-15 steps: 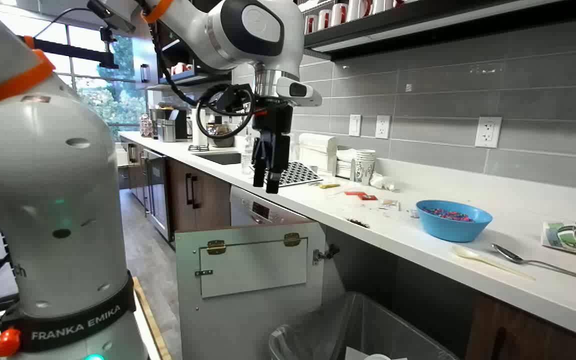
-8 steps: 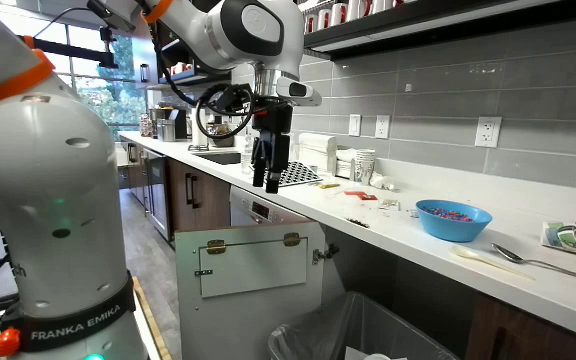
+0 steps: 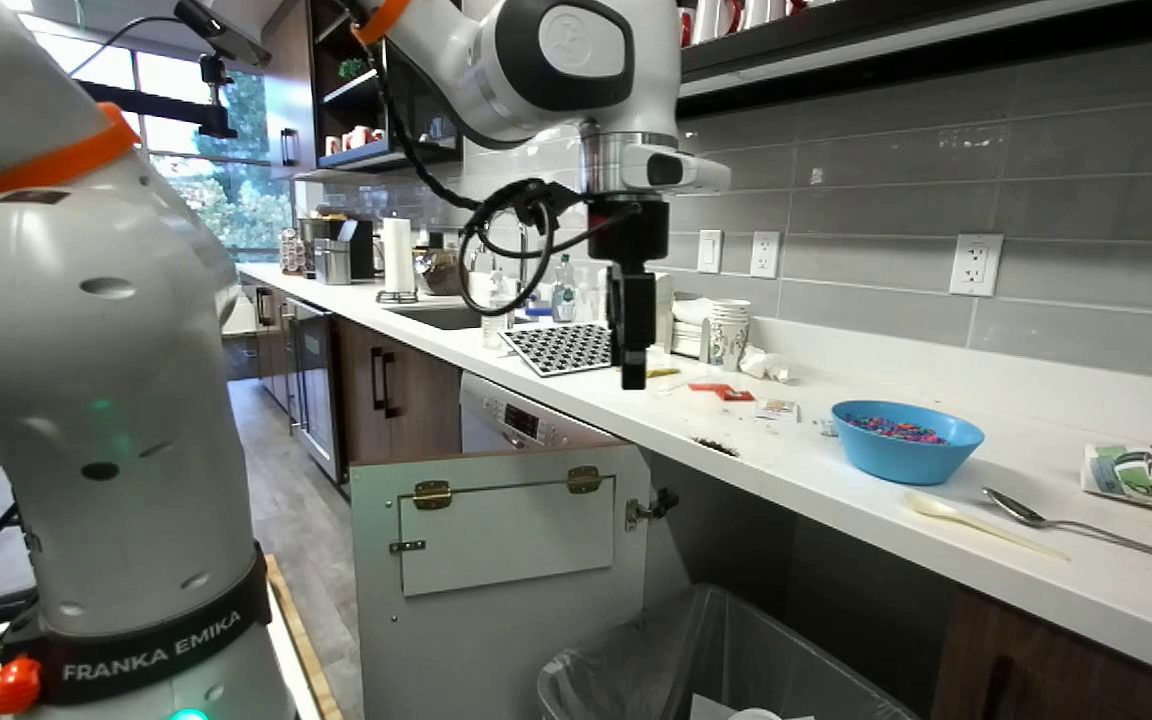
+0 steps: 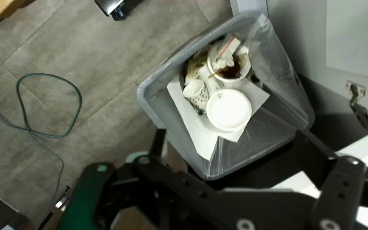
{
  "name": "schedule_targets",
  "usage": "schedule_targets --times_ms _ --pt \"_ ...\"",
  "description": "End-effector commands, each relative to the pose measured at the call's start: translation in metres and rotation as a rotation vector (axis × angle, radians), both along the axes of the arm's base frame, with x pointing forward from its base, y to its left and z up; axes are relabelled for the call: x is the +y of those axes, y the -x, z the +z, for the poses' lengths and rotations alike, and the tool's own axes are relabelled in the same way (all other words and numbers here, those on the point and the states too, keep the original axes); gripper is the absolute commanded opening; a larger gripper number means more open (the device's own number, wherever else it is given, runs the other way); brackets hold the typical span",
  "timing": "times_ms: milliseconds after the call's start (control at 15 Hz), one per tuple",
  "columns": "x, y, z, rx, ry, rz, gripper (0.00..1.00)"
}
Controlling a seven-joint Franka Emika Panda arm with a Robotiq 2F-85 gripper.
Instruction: Pour a spoonful of the blue bowl's contents into the bin
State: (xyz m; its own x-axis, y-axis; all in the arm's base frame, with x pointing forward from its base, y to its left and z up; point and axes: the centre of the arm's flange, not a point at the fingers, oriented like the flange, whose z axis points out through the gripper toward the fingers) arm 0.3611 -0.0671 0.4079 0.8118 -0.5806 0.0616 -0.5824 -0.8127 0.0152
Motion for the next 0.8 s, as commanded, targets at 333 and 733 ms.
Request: schedule_targets --times_ms 333,733 --pt "-0.09 -0.132 -0.019 -0.264 0.022 -0.441 1.0" --pt "-0.112 -0.138 -0.025 -0.292 0.025 -0.517 1.0"
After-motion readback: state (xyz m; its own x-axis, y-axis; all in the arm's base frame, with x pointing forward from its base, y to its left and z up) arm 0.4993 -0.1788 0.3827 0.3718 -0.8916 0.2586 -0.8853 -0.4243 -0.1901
